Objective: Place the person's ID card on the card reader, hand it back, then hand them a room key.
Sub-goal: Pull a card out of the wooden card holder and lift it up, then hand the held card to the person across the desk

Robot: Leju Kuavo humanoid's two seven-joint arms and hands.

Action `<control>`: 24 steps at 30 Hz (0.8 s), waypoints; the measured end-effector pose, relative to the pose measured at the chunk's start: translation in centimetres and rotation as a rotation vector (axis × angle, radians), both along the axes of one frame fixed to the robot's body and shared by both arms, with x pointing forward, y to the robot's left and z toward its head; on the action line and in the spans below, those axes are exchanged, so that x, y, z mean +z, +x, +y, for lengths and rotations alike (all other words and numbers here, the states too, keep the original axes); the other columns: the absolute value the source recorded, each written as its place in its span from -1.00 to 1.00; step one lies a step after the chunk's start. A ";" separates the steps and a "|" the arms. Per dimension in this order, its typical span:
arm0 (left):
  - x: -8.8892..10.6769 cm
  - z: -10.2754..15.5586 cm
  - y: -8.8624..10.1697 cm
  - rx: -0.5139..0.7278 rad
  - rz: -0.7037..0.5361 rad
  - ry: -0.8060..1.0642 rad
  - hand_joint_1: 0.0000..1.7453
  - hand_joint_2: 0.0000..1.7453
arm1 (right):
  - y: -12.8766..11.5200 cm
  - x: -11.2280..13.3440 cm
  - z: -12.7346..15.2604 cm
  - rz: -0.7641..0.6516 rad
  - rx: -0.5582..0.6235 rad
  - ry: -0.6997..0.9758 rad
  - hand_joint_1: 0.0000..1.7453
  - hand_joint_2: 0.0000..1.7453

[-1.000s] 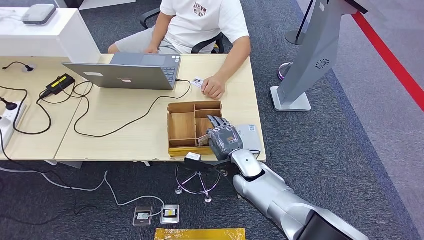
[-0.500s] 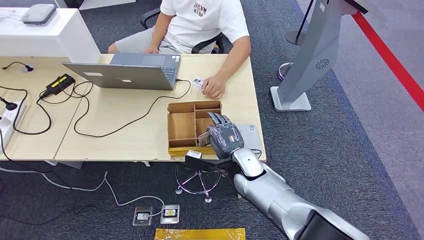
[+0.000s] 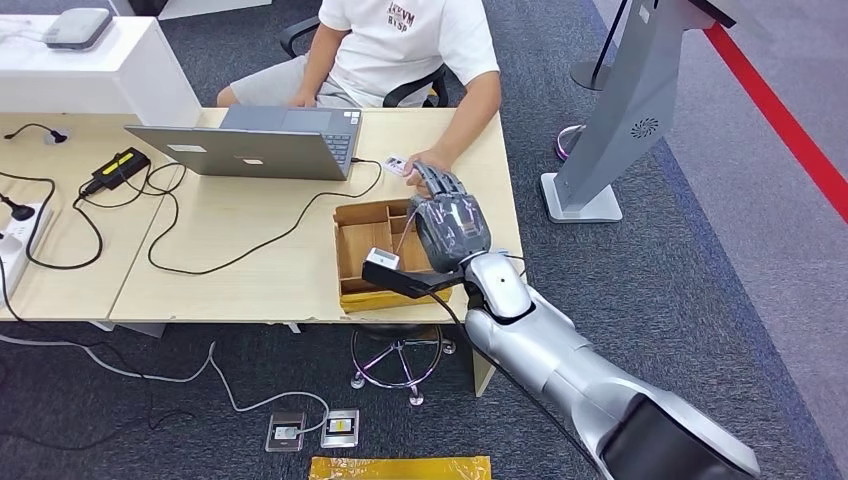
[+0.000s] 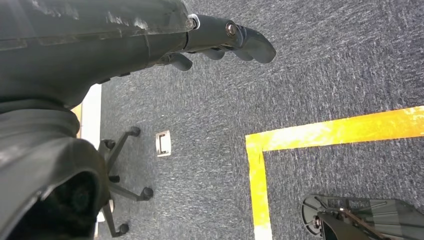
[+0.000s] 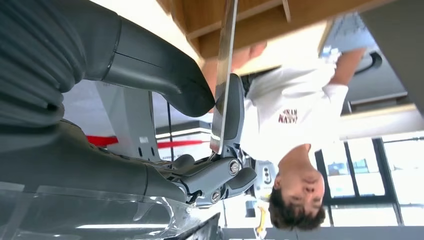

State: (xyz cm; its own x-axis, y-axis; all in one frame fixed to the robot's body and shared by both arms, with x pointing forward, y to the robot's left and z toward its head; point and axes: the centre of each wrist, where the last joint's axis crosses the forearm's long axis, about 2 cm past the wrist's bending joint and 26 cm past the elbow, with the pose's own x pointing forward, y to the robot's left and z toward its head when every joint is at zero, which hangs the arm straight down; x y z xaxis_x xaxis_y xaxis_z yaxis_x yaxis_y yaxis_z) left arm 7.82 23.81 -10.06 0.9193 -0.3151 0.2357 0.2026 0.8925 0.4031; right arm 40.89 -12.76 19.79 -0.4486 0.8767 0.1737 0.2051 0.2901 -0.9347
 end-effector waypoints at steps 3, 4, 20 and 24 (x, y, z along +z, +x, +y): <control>0.0 0.0 0.0 -0.002 0.000 0.000 -1.00 -1.00 | 0.6 1.4 -0.3 -0.033 -0.003 -0.007 1.00 1.00; 0.0 0.0 0.0 -0.003 0.000 0.000 -1.00 -1.00 | 0.8 1.8 -0.4 -0.041 -0.004 -0.011 1.00 1.00; 0.0 0.0 0.0 -0.018 -0.001 -0.006 -1.00 -1.00 | 3.6 6.6 -1.4 -0.079 -0.051 -0.231 1.00 1.00; 0.0 0.0 0.0 -0.020 -0.001 -0.007 -1.00 -1.00 | 4.2 7.1 -1.5 -0.066 -0.071 -0.265 1.00 1.00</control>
State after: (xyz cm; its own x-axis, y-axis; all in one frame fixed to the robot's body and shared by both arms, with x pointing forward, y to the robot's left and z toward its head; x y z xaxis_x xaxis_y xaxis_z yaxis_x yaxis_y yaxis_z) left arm 7.85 23.79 -10.06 0.9126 -0.3317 0.2391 0.2200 0.8912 0.3967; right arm 45.08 -14.24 26.92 -0.3874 0.9171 -0.0937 0.2793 0.0199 -0.9600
